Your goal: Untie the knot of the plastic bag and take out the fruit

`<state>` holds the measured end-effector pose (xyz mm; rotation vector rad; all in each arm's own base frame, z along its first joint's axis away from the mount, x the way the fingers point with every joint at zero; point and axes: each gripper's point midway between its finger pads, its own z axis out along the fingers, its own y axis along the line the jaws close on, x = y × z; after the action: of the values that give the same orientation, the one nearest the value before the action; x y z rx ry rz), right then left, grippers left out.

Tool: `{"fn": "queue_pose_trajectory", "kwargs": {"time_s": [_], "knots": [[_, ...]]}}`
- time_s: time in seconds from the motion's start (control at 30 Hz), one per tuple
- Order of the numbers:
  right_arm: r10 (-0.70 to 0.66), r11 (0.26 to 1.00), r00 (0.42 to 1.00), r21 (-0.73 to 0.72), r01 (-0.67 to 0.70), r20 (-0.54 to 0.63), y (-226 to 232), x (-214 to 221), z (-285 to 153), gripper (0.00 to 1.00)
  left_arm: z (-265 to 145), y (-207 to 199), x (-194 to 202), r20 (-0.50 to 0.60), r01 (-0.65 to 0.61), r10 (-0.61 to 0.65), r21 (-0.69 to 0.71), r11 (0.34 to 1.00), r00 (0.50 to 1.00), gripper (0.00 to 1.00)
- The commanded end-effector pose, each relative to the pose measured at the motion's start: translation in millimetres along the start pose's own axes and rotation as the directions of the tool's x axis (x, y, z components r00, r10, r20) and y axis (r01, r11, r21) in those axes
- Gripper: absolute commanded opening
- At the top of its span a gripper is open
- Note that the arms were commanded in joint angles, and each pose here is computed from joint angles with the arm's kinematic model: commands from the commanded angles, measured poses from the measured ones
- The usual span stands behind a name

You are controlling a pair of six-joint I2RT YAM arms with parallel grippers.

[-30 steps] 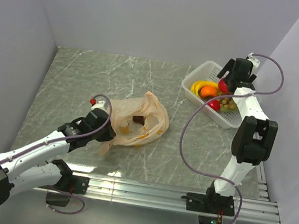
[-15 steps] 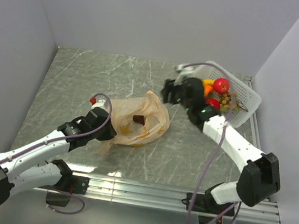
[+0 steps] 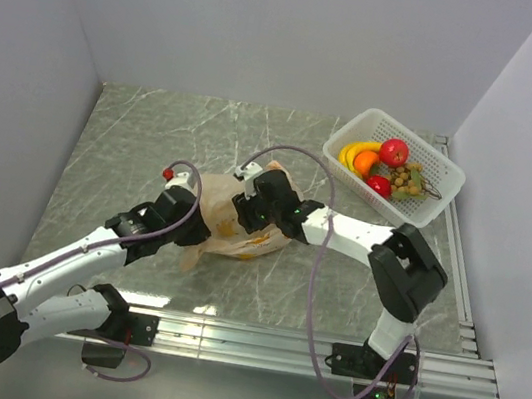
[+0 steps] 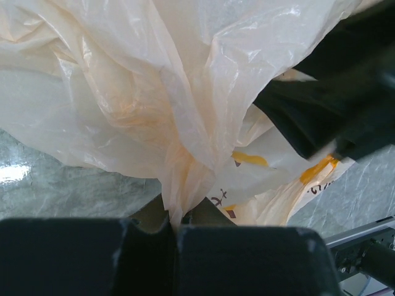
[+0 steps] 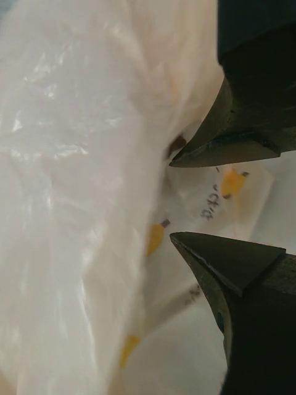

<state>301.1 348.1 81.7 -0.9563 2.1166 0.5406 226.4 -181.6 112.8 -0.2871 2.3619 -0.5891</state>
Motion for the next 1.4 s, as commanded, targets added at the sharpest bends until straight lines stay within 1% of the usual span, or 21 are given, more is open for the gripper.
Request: {"fn": "queue_pose_trajectory", "kwargs": {"time_s": [0.0, 0.03, 0.07, 0.13, 0.17, 0.2, 0.3, 0.47, 0.67, 0.8, 0.93, 0.97, 1.03, 1.07, 1.1, 1.13, 1.17, 1.2, 1.27, 1.3, 1.37], "knots": [[-0.03, 0.995, 0.997, 0.095, 0.024, 0.065, -16, -35, 6, 0.54, -2, -12, -9, 0.005, 0.014, -0.014, 0.025, 1.0, 1.0, 0.01], [-0.026, 0.993, 0.998, 0.114, 0.02, 0.06, -20, -31, 10, 0.56, -2, -11, -7, 0.001, 0.011, -0.011, 0.027, 1.0, 1.0, 0.01], [-0.023, 0.985, 0.997, 0.171, 0.01, 0.074, -30, -34, 10, 0.59, -2, -13, -5, -0.009, 0.009, -0.009, 0.032, 0.999, 1.0, 0.01], [-0.015, 0.979, 0.995, 0.206, -0.005, 0.096, -36, -35, 10, 0.65, -1, -13, -4, -0.015, -0.003, 0.004, 0.038, 0.999, 1.0, 0.0], [-0.015, 0.977, 0.993, 0.215, -0.011, 0.12, -37, -40, 10, 0.69, 0, -13, -4, -0.017, -0.005, 0.006, 0.041, 0.999, 1.0, 0.01], [-0.014, 0.975, 0.992, 0.222, -0.014, 0.124, -38, -40, 10, 0.76, 0, -14, -3, -0.019, -0.007, 0.008, 0.043, 0.999, 1.0, 0.0], [-0.014, 0.977, 0.993, 0.212, -0.012, 0.121, -37, -41, 15, 0.82, -1, -14, -3, -0.024, -0.014, 0.015, 0.047, 0.999, 1.0, 0.01], [-0.005, 0.981, 0.994, 0.193, -0.016, 0.108, -35, -41, 30, 0.84, -3, -18, -4, -0.022, -0.021, 0.022, 0.069, 0.997, 1.0, 0.01], [0.009, 0.988, 0.997, 0.15, -0.02, 0.074, -29, -36, 59, 0.85, 0, -26, 4, -0.054, -0.028, 0.034, 0.114, 0.993, 0.998, 0.0], [0.064, 0.991, 0.995, 0.112, -0.073, 0.078, -23, -32, 78, 0.84, 2, -30, 13, -0.073, -0.035, 0.045, 0.13, 0.991, 0.996, 0.01], [0.099, 0.991, 0.992, 0.087, -0.106, 0.074, -17, -25, 89, 0.75, 2, -30, 16, -0.074, -0.038, 0.047, 0.121, 0.992, 0.996, 0.0], [0.104, 0.99, 0.991, 0.086, -0.111, 0.087, -18, -26, 90, 0.66, 3, -28, 17, -0.077, -0.039, 0.048, 0.116, 0.992, 0.996, 0.01], [0.109, 0.989, 0.99, 0.089, -0.117, 0.088, -17, -21, 88, 0.56, 2, -27, 15, -0.065, -0.032, 0.039, 0.108, 0.994, 0.997, 0.0], [0.109, 0.989, 0.989, 0.088, -0.119, 0.105, -17, -24, 86, 0.44, 3, -24, 16, -0.063, -0.029, 0.035, 0.095, 0.995, 0.997, 0.01], [0.108, 0.989, 0.986, 0.086, -0.119, 0.124, -17, -30, 79, 0.39, 3, -21, 13, -0.049, -0.027, 0.031, 0.081, 0.996, 0.998, 0.01], [0.104, 0.99, 0.988, 0.083, -0.114, 0.118, -16, -23, 76, 0.34, 2, -17, 15, -0.053, -0.027, 0.031, 0.067, 0.997, 0.998, 0.01], [0.099, 0.991, 0.986, 0.08, -0.11, 0.132, -15, -27, 71, 0.26, 2, -15, 14, -0.049, -0.023, 0.026, 0.056, 0.998, 0.998, 0.0], [0.097, 0.991, 0.984, 0.074, -0.109, 0.152, -14, -35, 62, 0.22, 2, -12, 11, -0.026, -0.02, 0.021, 0.038, 0.999, 0.999, 0.0], [0.085, 0.993, 0.985, 0.064, -0.096, 0.15, -11, -31, 53, 0.14, 1, -6, 8, -0.01, -0.017, 0.017, 0.011, 1.0, 1.0, 0.01], [0.08, 0.994, 0.982, 0.055, -0.091, 0.173, -9, -40, 42, 0.13, 0, -5, 6, 0.002, -0.009, 0.009, 0.004, 1.0, 1.0, 0.01], [0.074, 0.997, 0.984, 0.023, -0.079, 0.163, -3, -36, 32, 0.11, 0, 1, 1, 0.027, -0.007, 0.007, -0.026, 1.0, 1.0, 0.0]]}}
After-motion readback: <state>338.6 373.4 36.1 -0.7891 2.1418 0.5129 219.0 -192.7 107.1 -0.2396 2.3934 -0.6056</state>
